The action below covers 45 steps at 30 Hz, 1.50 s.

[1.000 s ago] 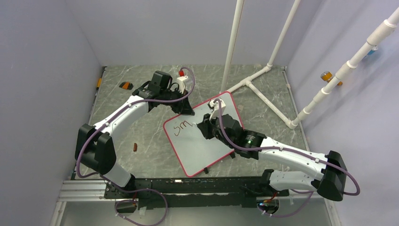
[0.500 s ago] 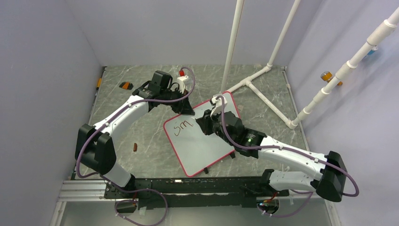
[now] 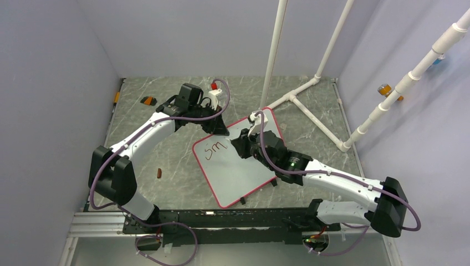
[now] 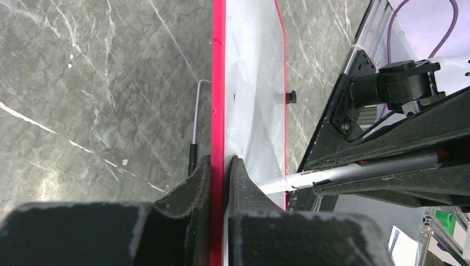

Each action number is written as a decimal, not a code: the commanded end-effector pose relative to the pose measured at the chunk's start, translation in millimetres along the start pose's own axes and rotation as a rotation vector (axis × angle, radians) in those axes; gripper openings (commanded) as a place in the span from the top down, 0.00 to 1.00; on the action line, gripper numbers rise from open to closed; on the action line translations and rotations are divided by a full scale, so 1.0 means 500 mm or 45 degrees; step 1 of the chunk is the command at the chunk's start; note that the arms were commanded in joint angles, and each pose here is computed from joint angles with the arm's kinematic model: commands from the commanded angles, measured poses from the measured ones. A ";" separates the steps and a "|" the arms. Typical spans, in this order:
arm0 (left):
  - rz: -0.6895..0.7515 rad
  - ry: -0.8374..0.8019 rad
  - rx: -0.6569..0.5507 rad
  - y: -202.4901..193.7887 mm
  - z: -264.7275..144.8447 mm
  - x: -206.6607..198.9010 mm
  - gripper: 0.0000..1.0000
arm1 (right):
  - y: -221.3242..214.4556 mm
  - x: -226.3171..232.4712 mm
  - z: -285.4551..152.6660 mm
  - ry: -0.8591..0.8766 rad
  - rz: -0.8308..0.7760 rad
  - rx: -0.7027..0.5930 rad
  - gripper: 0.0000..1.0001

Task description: Write a sentence on the whiteboard

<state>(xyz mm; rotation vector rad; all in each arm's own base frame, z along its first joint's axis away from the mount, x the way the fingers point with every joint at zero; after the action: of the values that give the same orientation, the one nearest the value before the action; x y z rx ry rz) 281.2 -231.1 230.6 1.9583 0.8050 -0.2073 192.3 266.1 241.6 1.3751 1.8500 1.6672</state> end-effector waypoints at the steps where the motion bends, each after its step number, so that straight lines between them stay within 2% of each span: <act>1: 0.162 0.154 -0.094 0.045 -0.020 0.018 1.00 | -0.025 -0.019 -0.016 -0.030 0.031 0.055 1.00; 9: 0.164 0.154 -0.096 0.047 -0.022 0.016 1.00 | -0.031 -0.022 -0.043 -0.008 0.038 0.089 1.00; 17: 0.165 0.156 -0.097 0.048 -0.021 0.018 1.00 | 0.036 0.010 -0.073 0.110 0.026 -0.007 1.00; 32: 0.162 0.158 -0.094 0.047 -0.022 0.017 1.00 | 0.078 0.055 -0.010 0.162 0.016 -0.080 1.00; 45: 0.164 0.156 -0.096 0.046 -0.024 0.015 1.00 | 0.070 0.036 0.019 0.034 0.026 -0.090 1.00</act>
<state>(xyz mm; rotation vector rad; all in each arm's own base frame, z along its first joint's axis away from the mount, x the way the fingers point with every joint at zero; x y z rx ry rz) 280.8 -231.7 231.2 1.9565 0.8025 -0.2107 195.2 281.8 253.0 1.3489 1.9041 1.7125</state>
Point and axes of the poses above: each gripper's point midway between its finger pads, its own z axis out along the fingers, its own x axis along the line the jaws close on, y = z × x, the point moved 6 cm from there along -z, back along the fingers, and after that the axes turned 3 degrees about z, right-handed, at the moved point
